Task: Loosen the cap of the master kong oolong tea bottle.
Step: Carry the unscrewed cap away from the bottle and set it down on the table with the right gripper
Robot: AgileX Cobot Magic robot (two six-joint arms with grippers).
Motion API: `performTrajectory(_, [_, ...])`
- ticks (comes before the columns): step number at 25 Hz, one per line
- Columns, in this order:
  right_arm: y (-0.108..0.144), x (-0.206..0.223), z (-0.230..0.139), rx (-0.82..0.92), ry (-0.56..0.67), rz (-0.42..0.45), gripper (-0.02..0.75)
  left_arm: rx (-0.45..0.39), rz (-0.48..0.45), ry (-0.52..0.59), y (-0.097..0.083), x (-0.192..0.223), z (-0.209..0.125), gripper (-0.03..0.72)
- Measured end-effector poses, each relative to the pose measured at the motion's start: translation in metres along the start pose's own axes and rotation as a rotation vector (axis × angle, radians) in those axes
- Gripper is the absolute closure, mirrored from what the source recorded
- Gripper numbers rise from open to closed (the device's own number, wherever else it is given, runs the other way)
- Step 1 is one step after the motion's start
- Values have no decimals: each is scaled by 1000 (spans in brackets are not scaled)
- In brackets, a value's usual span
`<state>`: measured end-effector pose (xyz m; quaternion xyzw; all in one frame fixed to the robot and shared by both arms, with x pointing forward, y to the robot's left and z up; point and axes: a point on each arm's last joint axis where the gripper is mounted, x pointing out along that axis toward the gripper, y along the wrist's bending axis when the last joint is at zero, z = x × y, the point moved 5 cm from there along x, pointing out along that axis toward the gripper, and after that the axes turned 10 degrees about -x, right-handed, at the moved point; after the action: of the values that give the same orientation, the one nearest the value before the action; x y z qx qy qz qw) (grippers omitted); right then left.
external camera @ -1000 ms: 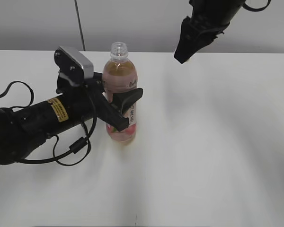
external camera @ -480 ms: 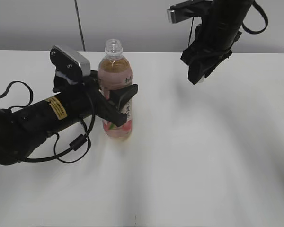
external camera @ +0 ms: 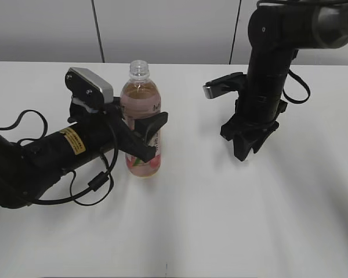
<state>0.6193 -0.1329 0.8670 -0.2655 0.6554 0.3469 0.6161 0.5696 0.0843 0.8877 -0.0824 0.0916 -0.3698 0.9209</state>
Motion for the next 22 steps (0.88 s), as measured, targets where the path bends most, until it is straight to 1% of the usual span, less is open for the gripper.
performTrajectory(4, [-3,15,1,18,2,-2,462,7,0,-1,0,0,0,269])
performTrajectory(6, [-4,25,1,35,14,4,450,7,0,-1,0,0,0,269])
performTrajectory(8, [-5,33,1,42,24,9,420,7,0,-1,0,0,0,269])
performTrajectory(10, [-6,37,1,47,24,9,367,7,0,-1,0,0,0,269])
performTrajectory(13, [-7,38,2,54,19,5,258,8,0,-1,0,0,0,269])
performTrajectory(15, [-7,37,2,55,18,5,218,13,-6,1,-1,0,0,269])
performTrajectory(19, [-7,37,2,57,17,4,195,14,-11,3,-2,-1,-1,269])
performTrajectory(22, [-7,37,2,57,17,4,193,6,-4,0,-1,-4,-3,259])
